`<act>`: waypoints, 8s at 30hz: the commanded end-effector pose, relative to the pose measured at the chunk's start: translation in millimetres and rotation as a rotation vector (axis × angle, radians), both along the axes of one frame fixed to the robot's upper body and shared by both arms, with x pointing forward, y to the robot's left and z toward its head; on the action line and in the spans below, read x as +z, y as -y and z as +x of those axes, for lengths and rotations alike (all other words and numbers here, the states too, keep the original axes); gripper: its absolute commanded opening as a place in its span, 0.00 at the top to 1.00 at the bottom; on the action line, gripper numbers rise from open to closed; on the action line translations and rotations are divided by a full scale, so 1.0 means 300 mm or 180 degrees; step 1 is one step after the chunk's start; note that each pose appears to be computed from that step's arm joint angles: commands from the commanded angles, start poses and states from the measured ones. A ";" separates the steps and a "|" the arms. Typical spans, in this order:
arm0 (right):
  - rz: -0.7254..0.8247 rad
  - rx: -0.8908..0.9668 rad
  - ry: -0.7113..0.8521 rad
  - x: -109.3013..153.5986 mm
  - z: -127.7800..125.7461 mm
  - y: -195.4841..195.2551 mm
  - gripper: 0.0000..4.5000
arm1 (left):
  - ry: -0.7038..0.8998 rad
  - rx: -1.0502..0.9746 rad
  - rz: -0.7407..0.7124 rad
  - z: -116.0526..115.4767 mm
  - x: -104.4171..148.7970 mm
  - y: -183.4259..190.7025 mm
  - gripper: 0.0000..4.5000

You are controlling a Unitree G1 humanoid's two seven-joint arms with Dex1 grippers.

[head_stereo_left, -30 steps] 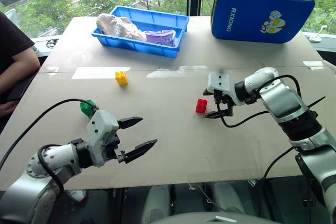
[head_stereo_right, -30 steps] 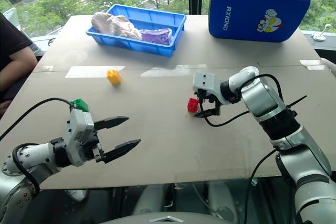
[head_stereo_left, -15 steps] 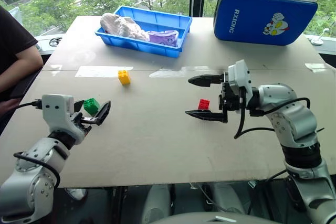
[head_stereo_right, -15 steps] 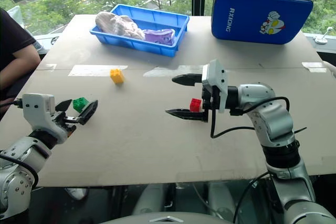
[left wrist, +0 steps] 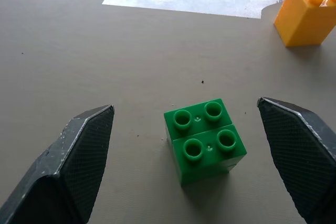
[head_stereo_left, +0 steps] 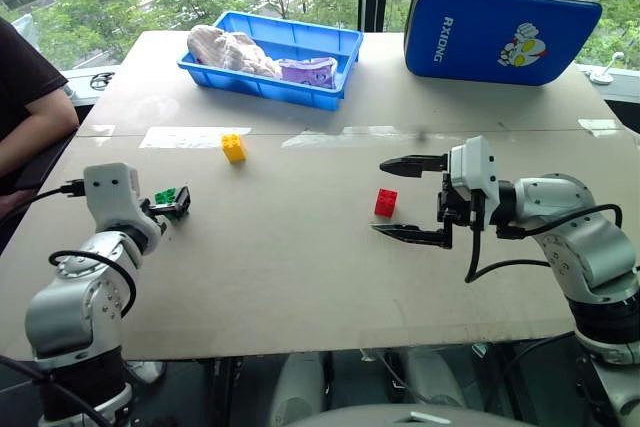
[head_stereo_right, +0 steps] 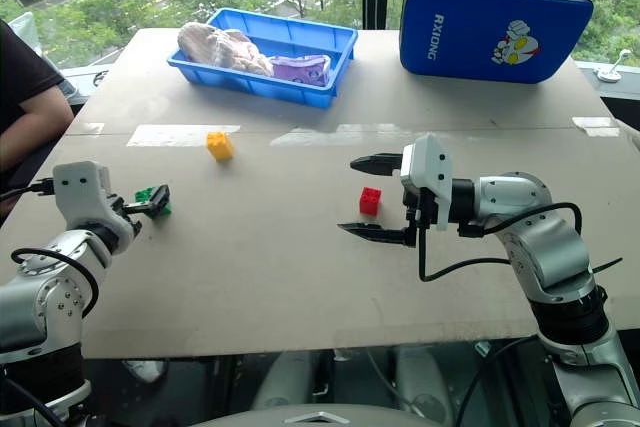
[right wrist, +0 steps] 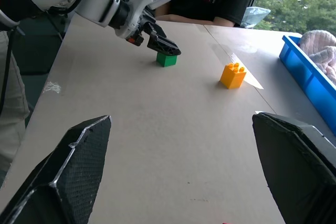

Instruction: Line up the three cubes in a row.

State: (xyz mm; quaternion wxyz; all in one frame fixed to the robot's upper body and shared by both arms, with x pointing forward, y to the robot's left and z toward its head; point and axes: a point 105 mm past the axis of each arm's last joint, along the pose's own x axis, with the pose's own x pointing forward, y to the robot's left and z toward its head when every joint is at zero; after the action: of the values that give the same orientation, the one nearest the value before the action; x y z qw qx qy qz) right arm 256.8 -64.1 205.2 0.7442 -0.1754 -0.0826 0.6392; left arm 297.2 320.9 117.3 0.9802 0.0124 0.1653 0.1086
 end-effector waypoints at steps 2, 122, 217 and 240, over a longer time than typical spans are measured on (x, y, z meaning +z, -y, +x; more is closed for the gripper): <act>0.0019 -0.0013 0.0229 0.039 -0.018 0.020 0.00 | 0.0059 -0.0023 0.0063 0.020 0.001 -0.007 0.19; -0.0003 -0.1198 -0.0158 -0.052 -0.091 0.162 0.00 | 0.0688 -0.0683 0.0047 0.446 0.116 0.255 0.01; -0.0163 -0.1218 -0.0134 -0.065 -0.116 0.202 0.00 | 0.0480 -0.4375 0.0331 0.226 0.145 0.272 0.01; -0.0494 -0.1741 -0.0776 -0.162 -0.206 0.397 0.00 | 0.0374 -0.3018 -0.0260 -0.235 0.069 0.283 0.01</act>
State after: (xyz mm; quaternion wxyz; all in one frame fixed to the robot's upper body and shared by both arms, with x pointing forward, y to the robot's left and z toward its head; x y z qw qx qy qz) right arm 198.5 -180.4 146.6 0.8809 -0.1521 0.1217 0.4314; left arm 232.3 232.8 126.8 0.9324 0.0118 0.1067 -0.3452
